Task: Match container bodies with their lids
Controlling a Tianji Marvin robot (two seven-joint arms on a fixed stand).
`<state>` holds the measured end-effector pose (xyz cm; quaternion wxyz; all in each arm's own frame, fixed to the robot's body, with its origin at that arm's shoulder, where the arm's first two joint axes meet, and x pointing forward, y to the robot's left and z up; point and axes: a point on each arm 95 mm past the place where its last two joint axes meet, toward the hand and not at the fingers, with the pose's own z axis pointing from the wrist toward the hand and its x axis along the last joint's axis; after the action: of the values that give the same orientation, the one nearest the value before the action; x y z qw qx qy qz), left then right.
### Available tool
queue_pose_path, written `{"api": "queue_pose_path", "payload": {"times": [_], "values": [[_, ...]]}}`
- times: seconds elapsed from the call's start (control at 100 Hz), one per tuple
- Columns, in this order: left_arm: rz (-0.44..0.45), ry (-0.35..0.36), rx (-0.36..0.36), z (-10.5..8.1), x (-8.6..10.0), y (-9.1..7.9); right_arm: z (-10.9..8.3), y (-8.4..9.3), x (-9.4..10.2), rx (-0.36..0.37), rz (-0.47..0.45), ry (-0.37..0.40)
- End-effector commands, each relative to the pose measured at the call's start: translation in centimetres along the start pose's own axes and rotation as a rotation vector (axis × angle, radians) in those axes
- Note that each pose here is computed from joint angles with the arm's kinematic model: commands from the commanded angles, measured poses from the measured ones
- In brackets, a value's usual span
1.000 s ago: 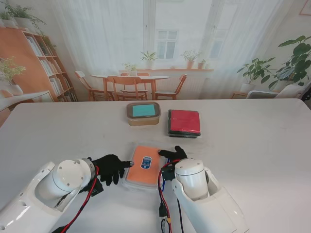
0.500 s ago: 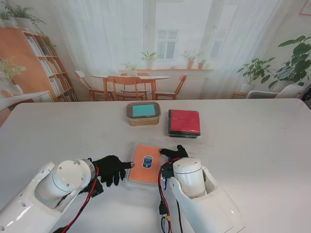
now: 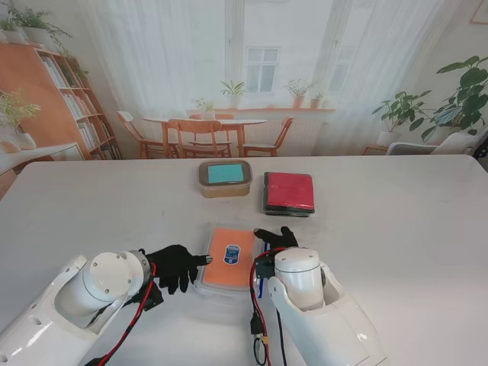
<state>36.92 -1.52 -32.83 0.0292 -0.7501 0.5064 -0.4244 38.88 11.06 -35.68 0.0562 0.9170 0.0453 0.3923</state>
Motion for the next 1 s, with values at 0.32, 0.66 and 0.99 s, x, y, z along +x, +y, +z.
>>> {"api": "queue_pose_path", "payload": {"times": [0.32,0.66,0.99], "values": [[-0.005,0.000,-0.011,0.04,-0.04,0.38,-0.14,0.28,-0.63,0.024,-0.017,-0.018],[-0.007,-0.004,-0.022,0.13,-0.01,0.54,0.08,-0.04,-1.14,0.044,-0.033,-0.043],[-0.009,-0.004,-0.023,0.16,0.02,0.58,-0.11,0.42,-0.63,0.025,-0.018,-0.021]]}}
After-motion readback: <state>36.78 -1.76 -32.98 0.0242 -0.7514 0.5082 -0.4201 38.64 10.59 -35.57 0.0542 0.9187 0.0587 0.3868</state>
